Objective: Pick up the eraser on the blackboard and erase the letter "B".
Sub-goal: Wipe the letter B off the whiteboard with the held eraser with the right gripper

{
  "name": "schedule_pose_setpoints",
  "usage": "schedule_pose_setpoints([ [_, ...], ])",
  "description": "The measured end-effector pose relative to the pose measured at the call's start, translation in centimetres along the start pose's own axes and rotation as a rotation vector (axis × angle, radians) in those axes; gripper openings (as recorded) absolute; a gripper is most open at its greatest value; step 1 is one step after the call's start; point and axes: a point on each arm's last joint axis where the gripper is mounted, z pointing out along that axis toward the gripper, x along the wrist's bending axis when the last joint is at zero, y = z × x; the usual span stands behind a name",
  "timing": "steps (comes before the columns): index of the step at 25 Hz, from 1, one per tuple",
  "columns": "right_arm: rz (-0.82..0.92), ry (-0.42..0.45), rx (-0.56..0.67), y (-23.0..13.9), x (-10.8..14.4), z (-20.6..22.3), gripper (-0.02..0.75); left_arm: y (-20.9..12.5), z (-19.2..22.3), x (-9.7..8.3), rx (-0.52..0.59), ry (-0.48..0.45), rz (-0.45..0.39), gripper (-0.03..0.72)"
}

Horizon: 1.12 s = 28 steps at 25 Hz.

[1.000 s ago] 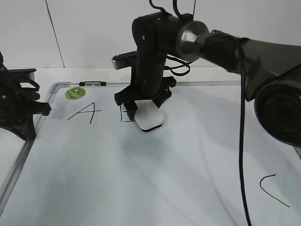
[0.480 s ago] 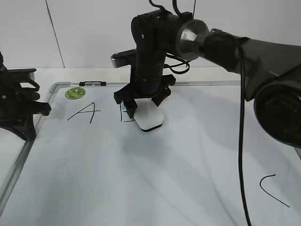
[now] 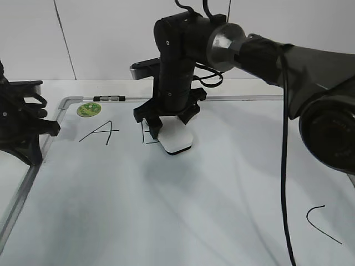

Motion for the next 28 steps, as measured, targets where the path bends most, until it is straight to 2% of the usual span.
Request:
schedule_pose_setpoints([
  [13, 0.007, -0.010, -0.001, 0.00, 0.02, 0.00, 0.554, 0.00, 0.00, 0.00, 0.000, 0.000, 0.000, 0.025],
  [21, 0.028, -0.065, -0.038, 0.33, -0.48, 0.07, 0.554, 0.00, 0.00, 0.00, 0.000, 0.000, 0.000, 0.025],
  [28, 0.064, -0.010, -0.043, 0.40, -0.28, 0.19, 0.554, -0.03, 0.00, 0.00, 0.004, 0.000, 0.000, 0.025],
])
